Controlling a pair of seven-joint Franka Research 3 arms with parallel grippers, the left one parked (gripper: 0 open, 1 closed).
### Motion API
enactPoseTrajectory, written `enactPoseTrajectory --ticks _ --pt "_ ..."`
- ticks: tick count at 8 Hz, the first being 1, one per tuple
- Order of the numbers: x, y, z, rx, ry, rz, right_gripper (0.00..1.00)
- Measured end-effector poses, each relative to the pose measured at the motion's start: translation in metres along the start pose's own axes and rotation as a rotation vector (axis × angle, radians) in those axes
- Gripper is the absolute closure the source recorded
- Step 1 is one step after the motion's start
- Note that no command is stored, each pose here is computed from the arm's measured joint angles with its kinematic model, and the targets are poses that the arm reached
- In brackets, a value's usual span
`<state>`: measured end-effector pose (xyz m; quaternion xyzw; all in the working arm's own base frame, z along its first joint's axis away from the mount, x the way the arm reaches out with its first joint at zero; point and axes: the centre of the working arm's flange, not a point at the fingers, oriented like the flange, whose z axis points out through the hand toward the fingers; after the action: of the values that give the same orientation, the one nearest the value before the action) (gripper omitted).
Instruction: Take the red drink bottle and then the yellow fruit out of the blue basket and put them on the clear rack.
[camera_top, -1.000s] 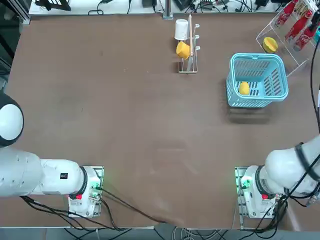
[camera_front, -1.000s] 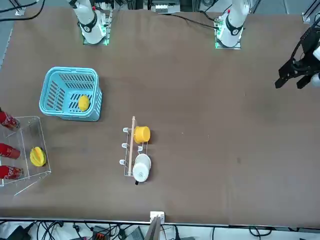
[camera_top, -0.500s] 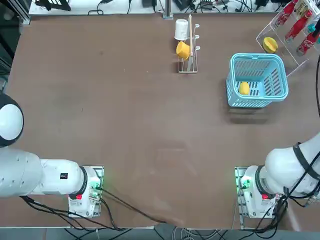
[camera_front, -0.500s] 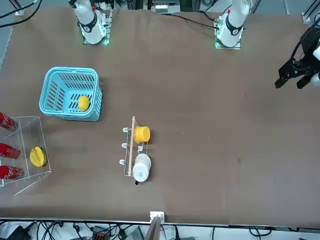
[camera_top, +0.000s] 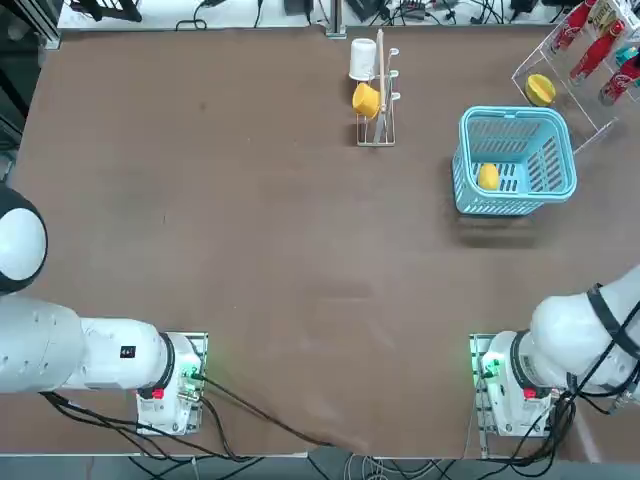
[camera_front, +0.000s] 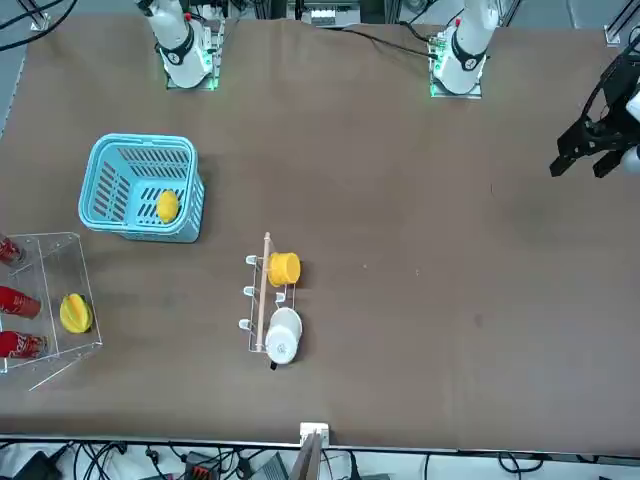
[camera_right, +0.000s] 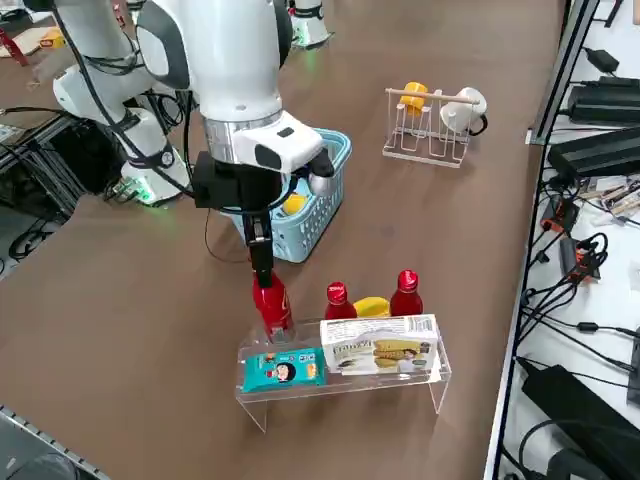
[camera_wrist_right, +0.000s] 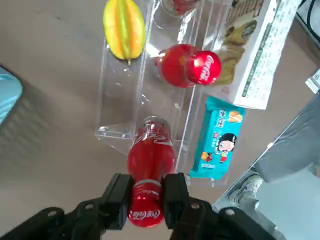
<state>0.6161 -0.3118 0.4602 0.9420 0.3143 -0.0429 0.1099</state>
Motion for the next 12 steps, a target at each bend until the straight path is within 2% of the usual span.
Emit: enactPoseTrajectory --ticks 3,8,10,11,12 --pt "-0.001 0.006 0.023 0.007 -0.001 0.006 0.63" --pt "0.004 0.005 0.037 0.038 0.019 0.018 0.62" --pt "0.004 0.007 0.034 0.048 0.05 0.037 0.29" --pt "0.001 0.009 0.031 0.046 0.059 0.046 0.08" --pt "0.0 0.013 0.024 0.044 0.072 0.056 0.0"
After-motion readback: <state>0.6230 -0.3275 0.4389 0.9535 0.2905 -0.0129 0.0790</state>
